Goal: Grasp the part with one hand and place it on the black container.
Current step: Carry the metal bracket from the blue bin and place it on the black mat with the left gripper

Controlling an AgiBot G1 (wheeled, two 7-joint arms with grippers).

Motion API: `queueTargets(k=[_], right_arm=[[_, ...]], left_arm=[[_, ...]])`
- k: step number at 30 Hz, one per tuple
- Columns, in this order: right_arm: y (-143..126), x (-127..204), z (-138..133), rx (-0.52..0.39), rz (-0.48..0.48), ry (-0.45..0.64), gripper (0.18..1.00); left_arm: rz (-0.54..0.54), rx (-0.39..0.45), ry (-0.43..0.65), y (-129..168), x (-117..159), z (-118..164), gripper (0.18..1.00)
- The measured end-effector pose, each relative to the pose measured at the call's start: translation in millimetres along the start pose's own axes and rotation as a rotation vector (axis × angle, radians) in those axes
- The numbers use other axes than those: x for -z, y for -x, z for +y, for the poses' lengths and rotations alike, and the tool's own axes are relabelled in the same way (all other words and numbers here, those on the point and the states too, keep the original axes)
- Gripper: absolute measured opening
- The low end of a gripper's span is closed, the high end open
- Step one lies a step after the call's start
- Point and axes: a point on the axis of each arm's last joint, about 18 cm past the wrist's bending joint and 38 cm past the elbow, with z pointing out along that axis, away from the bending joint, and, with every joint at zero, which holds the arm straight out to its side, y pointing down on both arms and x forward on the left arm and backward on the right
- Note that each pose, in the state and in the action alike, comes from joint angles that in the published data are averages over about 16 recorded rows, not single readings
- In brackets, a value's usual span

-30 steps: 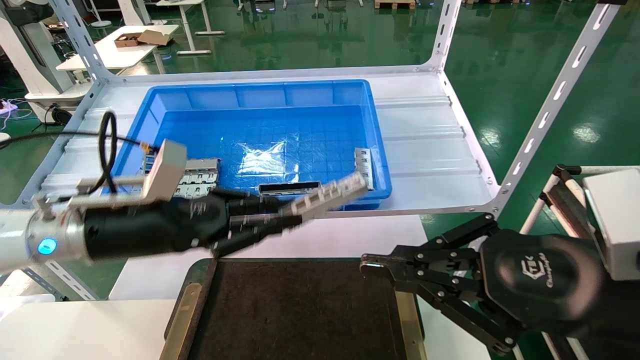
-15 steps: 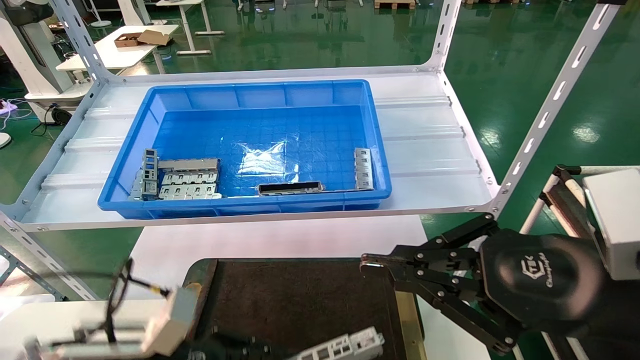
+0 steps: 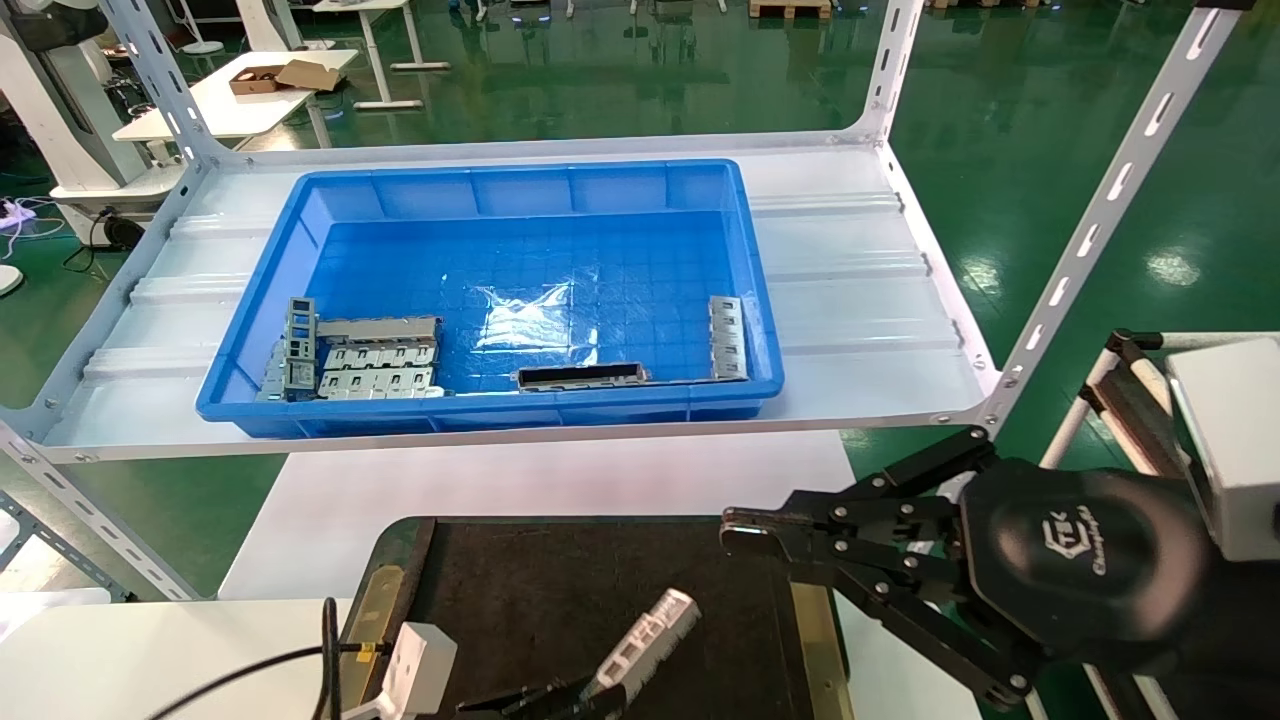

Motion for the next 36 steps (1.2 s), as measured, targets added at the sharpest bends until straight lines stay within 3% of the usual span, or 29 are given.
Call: queueTargets(k=[8,16,25,36], right_arm=[[0,0,0,0.0,0.0,0.0,0.191],[0,0,0,0.0,0.0,0.0,0.191],[0,0,0,0.0,0.0,0.0,0.191],[0,0,0,0.0,0.0,0.0,0.191]], left_arm=[[-0.178,0.175,-0.106,-1,-43,30,0.322],[-0.305,0.27,-0.197,-8,-88,37,0.322],[-0.415,0.31,-0.233,-9,-124,38,0.322],[-0.467,0.307,-0.204,-3,-144,39,0.322]])
